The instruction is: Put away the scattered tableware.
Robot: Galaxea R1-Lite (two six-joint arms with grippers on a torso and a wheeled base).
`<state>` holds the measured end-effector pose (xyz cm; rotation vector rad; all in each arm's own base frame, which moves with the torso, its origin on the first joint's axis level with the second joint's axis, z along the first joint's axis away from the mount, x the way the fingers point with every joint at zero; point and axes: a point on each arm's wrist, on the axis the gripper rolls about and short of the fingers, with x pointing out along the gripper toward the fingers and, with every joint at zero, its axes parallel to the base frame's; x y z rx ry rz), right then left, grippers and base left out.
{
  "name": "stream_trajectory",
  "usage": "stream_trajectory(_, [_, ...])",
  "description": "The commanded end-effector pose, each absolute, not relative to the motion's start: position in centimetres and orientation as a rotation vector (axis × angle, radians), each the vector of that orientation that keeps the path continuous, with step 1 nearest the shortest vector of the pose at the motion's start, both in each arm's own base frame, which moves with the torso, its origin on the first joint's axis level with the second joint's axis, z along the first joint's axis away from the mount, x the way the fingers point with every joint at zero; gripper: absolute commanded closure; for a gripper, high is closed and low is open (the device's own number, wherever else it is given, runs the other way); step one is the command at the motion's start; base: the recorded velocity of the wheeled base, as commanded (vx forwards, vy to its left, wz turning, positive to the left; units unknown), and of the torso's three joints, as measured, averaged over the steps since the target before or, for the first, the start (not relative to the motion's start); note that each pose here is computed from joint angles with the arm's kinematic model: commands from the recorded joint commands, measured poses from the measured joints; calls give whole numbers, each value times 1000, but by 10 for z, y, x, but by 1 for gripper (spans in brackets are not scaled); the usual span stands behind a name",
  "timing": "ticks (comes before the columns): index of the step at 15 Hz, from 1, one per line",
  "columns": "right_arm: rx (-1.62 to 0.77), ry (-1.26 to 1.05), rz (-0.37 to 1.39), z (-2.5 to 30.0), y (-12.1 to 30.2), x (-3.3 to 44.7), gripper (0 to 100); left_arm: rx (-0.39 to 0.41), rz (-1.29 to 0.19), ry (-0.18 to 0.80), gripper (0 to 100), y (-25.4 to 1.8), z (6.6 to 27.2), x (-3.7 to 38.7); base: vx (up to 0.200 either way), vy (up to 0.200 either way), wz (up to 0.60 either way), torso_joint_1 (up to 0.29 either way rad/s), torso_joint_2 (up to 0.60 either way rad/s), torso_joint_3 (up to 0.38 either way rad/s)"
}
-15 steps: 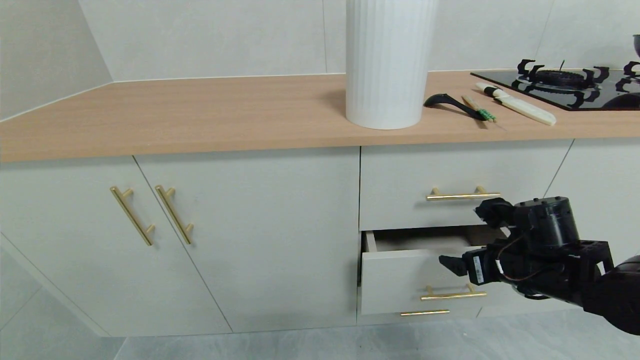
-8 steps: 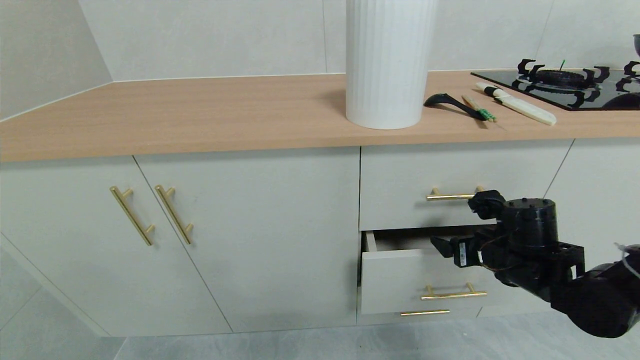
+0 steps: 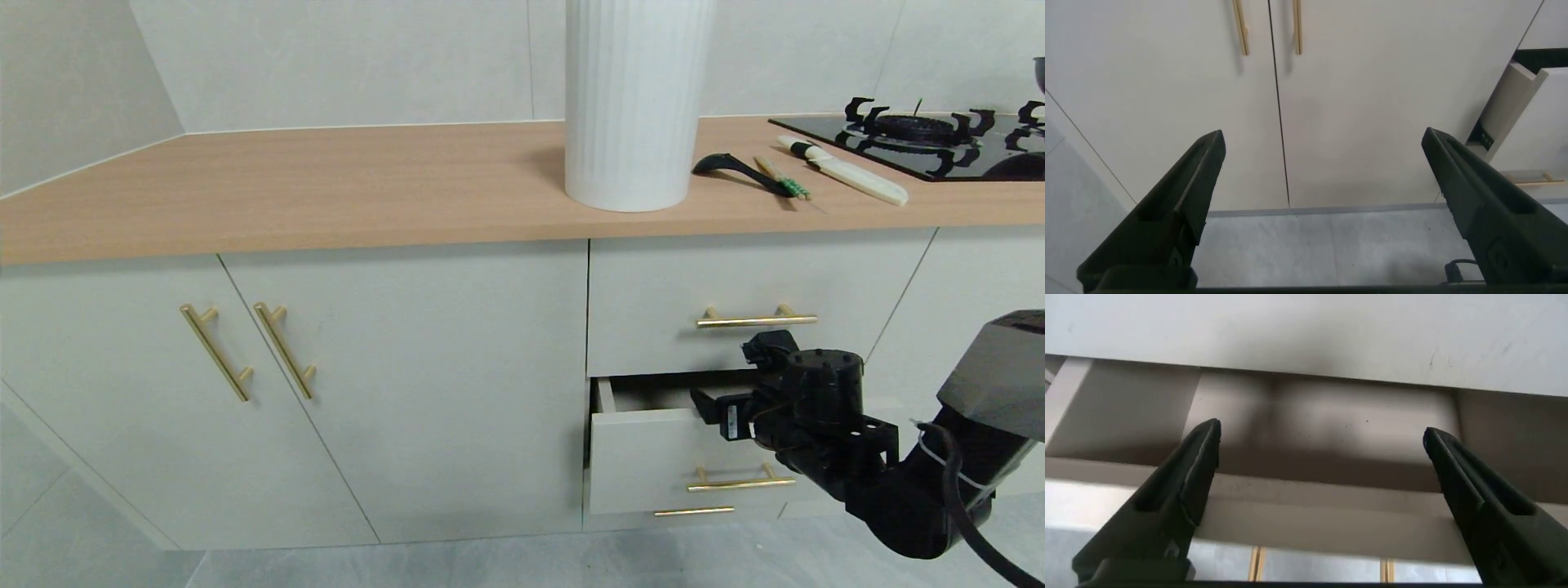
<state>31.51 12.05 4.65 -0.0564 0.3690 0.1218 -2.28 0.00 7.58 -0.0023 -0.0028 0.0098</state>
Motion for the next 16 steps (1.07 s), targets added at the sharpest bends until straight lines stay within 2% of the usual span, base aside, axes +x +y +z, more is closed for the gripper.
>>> stream_trajectory(1, [-66, 389, 121, 43, 120, 314, 0, -3, 11, -2, 0, 0, 76, -23, 0, 0, 0, 0, 0, 0])
stream_trajectory(5, [-66, 392, 121, 49, 119, 311, 0, -3, 11, -2, 0, 0, 76, -23, 0, 0, 0, 0, 0, 0])
stream_trajectory(12, [-63, 501, 129, 81, 112, 289, 0, -3, 11, 0, 0, 0, 76, -23, 0, 0, 0, 0, 0, 0])
stream_trajectory(16, [-85, 594, 143, 89, 108, 278, 0, -3, 11, 0, 0, 0, 76, -23, 0, 0, 0, 0, 0, 0])
